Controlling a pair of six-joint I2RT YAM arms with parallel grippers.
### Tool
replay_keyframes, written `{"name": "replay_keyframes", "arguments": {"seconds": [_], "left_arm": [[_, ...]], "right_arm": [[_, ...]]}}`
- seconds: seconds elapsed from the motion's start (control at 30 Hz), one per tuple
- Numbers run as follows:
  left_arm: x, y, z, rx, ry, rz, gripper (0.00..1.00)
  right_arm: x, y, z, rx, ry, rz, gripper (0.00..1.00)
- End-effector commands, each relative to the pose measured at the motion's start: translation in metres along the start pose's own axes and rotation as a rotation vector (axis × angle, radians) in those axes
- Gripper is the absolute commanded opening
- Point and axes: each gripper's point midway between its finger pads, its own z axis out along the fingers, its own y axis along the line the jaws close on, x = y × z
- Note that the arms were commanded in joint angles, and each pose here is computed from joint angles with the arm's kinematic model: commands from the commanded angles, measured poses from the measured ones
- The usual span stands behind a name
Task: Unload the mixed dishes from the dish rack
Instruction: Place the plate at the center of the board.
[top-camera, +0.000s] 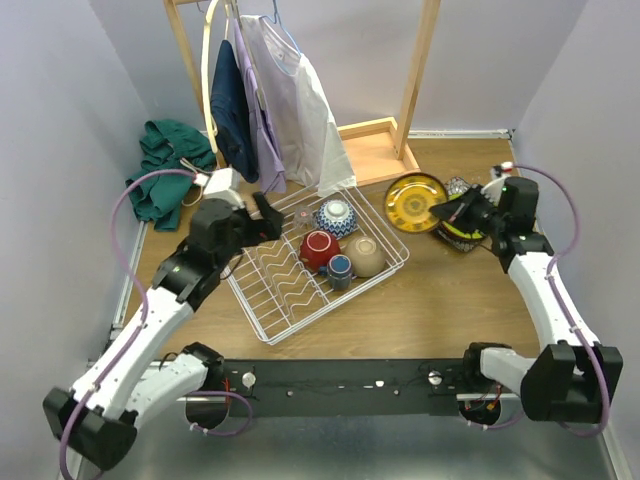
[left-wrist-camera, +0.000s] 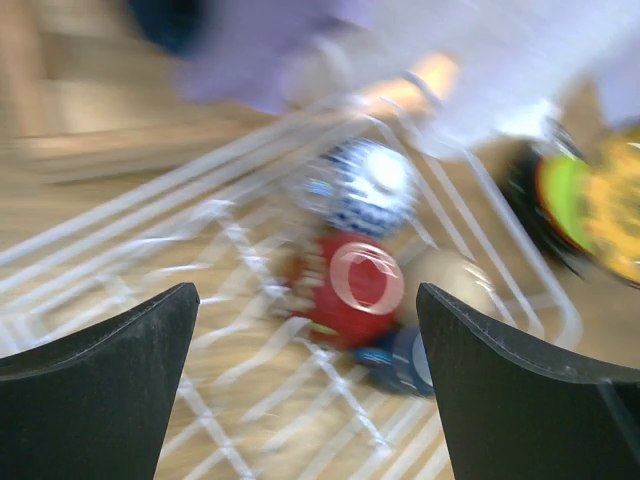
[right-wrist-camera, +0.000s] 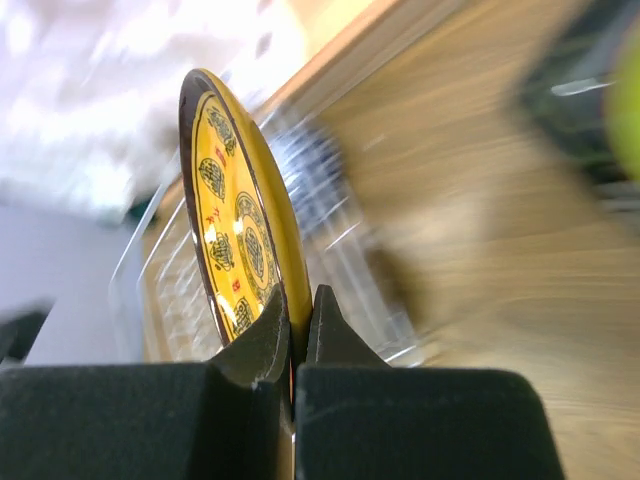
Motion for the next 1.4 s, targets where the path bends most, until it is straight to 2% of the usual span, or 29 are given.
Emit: {"name": "replay_keyframes", "arguments": {"seconds": [0.0,0.17,0.3,0.5,0.73,0.83,0.87,0.93,0.97,1.03,1.07,1.13,1.17,1.33,1.37], "left_arm": [[-0.002,0.070,-0.022,-0.209,-0.036,0.101,0.99],[0.005,0.099,-0.041,-0.281,-0.092,0.142,0.99],[0.015,0.113,-0.050,-0.306,-0.125,0.174,0.99],[0.009,0.110,-0.061,-0.260,-0.228,0.183,0.99],[0.006,0.109,-0.057,-0.255,-0.235,0.216,0.99],[0.004,0.107,-0.057,-0.248,-0.242,0.221,0.99],[0.005,0.108,-0.058,-0.249,-0.243,0.221,0.99],[0.005,0.107,-0.057,-0.245,-0.241,0.221,0.99],[0.005,0.107,-0.057,-0.242,-0.244,0.221,0.99],[0.005,0.106,-0.057,-0.235,-0.244,0.221,0.99],[0.005,0.105,-0.057,-0.233,-0.242,0.223,0.99],[0.005,0.105,-0.057,-0.231,-0.244,0.224,0.99],[0.005,0.105,-0.057,-0.228,-0.243,0.223,0.99],[0.005,0.104,-0.057,-0.224,-0.245,0.223,0.99],[0.005,0.103,-0.057,-0.222,-0.244,0.221,0.99]], "right_arm": [[-0.043,-0.054,-0.013,0.220,-0.109,0.112,0.01],[-0.070,-0.106,-0.014,0.313,-0.176,0.265,0.01],[-0.077,-0.140,-0.009,0.305,-0.191,0.427,0.01],[-0.083,-0.186,-0.011,0.388,-0.242,0.508,0.01],[-0.062,-0.219,0.001,0.462,-0.156,0.548,0.01],[-0.053,-0.228,0.004,0.488,-0.120,0.555,0.08],[-0.050,-0.232,0.005,0.498,-0.104,0.562,0.14],[-0.046,-0.235,0.003,0.526,-0.084,0.552,0.21],[-0.052,-0.235,0.002,0.530,-0.090,0.538,0.29],[-0.051,-0.236,-0.002,0.556,-0.079,0.522,0.37],[-0.056,-0.234,-0.004,0.563,-0.082,0.509,0.46],[-0.054,-0.236,-0.010,0.597,-0.062,0.483,0.55],[-0.054,-0.236,-0.012,0.610,-0.058,0.477,0.62],[-0.052,-0.241,-0.021,0.672,-0.003,0.430,0.76],[-0.053,-0.241,-0.022,0.677,0.001,0.422,0.81]]}}
